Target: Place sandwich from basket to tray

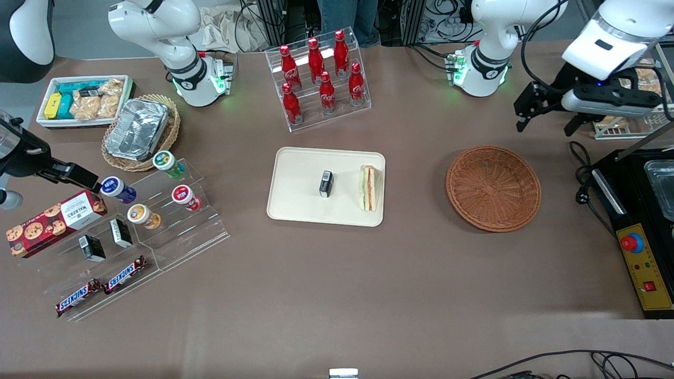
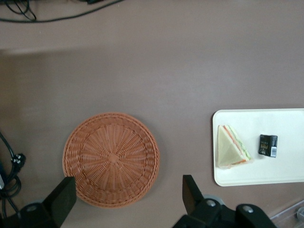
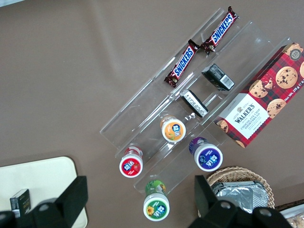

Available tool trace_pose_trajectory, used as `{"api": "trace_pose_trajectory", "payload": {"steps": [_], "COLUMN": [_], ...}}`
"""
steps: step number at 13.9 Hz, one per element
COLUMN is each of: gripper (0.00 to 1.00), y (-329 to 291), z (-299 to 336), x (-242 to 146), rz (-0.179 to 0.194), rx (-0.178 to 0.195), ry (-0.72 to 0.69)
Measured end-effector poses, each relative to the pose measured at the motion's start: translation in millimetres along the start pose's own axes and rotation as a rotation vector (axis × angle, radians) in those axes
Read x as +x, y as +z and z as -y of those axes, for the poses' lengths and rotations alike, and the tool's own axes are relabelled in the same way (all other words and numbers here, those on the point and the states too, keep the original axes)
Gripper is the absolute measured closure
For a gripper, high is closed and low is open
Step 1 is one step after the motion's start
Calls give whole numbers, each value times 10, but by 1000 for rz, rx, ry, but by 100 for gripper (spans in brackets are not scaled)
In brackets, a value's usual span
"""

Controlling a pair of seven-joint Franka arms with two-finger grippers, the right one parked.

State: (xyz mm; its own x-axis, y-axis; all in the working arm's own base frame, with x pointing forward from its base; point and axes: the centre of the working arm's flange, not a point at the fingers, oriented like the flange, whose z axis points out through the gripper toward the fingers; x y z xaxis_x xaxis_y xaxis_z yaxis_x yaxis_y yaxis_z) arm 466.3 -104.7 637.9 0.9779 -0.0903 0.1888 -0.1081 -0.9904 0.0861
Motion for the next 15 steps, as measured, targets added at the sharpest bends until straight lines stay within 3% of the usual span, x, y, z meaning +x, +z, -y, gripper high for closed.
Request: {"api": "trace_pose_trajectory", "payload": {"steps": [6,11,15], "gripper": [0,0,0], "y": [50,93,262], "z": [160,162,179], "x": [-275,-576,-677], "rz": [51,62,95], "rx": [-2,2,6], "ry": [-18,-15,-17]}}
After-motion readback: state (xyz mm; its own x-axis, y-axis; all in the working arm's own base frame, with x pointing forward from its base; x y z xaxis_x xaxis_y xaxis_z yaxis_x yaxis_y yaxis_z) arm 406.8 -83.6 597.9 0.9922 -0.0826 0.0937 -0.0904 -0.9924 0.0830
